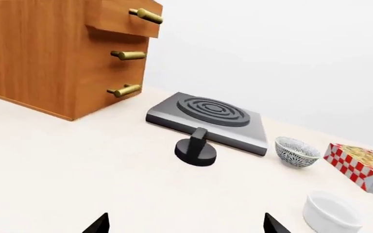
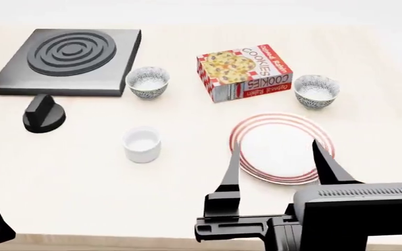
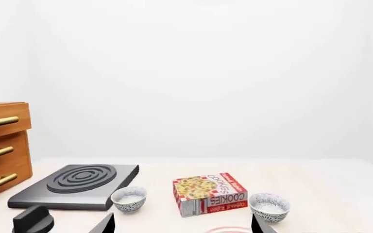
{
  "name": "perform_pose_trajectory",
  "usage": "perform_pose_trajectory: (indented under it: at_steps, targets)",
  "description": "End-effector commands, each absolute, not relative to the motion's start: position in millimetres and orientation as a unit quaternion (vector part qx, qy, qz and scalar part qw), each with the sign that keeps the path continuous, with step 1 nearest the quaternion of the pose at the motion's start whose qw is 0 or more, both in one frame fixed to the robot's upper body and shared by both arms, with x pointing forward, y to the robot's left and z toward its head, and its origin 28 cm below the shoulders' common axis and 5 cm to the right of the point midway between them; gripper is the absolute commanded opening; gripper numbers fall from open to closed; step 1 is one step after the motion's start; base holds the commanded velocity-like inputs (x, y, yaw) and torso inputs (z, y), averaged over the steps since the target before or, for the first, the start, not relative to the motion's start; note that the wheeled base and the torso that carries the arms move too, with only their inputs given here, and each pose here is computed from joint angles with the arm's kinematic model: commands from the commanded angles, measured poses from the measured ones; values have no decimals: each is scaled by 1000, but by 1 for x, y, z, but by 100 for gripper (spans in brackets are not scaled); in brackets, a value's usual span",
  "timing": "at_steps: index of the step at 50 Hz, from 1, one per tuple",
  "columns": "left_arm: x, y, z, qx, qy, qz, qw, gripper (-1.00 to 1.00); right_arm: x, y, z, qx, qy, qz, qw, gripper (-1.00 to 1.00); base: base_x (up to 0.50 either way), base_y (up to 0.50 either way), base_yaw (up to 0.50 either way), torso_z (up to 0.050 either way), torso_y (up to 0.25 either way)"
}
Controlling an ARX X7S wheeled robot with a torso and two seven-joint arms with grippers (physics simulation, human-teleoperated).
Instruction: Pick the akita bowl next to the plate and place it on the plate.
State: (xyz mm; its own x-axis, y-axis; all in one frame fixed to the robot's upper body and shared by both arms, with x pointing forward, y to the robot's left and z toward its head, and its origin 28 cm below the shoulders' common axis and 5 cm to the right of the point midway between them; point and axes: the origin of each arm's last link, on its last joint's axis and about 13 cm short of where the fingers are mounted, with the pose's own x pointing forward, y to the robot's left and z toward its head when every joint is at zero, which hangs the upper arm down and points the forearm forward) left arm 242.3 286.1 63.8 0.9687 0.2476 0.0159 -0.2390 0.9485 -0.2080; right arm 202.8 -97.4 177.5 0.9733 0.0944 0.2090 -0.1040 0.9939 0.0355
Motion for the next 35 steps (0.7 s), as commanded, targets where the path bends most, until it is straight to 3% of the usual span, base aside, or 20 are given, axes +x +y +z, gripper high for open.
perform_pose_trajectory:
  at_steps: [1,15,24,35]
  targets:
    - [241,286,66,-104,-20,122,987,100,201,-98,180,30,-105,51,993,100,0,-500,0,0,0]
    - [242,285,65,-109,-21,121,986,100,201,-99,179,33,-106,52,992,100,0,-500,0,0,0]
    - [242,286,65,-110,-21,122,986,100,201,-97,177,15,-98,70,993,100,30,-19,0,0,0]
    - [242,286,64,-108,-22,122,986,100,201,-96,175,10,-95,78,992,100,480,0,0,0,0]
